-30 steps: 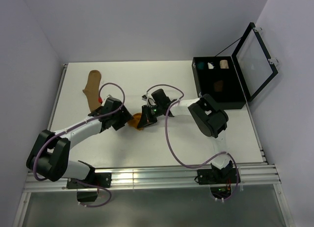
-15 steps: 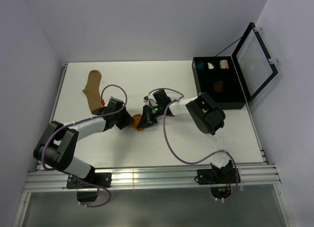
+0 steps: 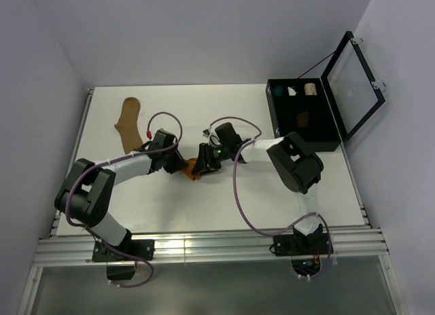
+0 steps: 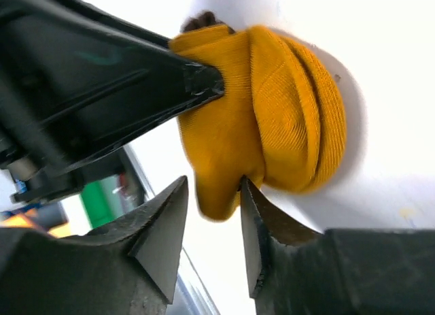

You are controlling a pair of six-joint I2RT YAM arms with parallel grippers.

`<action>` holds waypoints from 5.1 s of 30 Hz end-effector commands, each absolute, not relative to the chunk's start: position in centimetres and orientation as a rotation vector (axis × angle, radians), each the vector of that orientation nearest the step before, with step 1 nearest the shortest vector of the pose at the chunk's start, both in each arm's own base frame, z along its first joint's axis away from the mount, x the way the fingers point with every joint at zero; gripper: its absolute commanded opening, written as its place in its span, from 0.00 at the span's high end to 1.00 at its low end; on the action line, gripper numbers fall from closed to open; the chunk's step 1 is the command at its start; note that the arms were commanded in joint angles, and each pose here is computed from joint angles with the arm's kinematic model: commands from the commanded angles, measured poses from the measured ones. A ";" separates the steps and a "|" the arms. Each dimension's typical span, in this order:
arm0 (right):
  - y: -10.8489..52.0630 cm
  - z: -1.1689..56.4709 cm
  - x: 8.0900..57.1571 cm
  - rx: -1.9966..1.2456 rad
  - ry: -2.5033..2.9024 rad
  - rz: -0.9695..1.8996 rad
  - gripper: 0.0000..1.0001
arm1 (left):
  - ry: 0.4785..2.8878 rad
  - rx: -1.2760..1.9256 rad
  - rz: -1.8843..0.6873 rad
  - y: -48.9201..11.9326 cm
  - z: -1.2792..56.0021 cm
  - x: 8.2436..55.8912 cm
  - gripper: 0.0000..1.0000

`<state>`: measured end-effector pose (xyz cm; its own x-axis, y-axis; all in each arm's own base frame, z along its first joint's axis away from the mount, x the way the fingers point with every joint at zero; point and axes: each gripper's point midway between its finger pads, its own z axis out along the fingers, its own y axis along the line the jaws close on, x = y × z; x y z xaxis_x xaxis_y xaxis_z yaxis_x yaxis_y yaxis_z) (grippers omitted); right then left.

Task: Roll the socks
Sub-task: Roll the sock at the center of the board.

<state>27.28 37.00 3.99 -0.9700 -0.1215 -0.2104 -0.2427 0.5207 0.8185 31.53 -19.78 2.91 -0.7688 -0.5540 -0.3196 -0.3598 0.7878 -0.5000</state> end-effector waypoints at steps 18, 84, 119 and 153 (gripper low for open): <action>35.4 11.4 29.2 -0.812 1.989 0.476 0.43 | 2.695 -0.465 -0.410 -19.0 1.9 30.3 0.66; 37.1 3.0 26.9 -0.534 2.543 1.509 1.00 | 2.358 -0.719 -0.658 -19.0 6.3 30.1 0.31; 34.7 -1.6 29.9 -0.184 2.781 1.369 0.97 | 2.351 -0.700 -0.570 -19.1 4.8 32.4 0.28; 33.2 5.2 33.0 -0.346 2.426 0.903 0.56 | 2.662 -0.555 -0.328 -18.8 0.4 31.1 0.76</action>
<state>30.22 34.64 3.31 -0.9428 -0.0787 -0.3240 -0.2982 0.6335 0.7140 34.26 -19.89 2.73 -0.7505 -0.5279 -0.3976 -0.3445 0.8259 -0.4464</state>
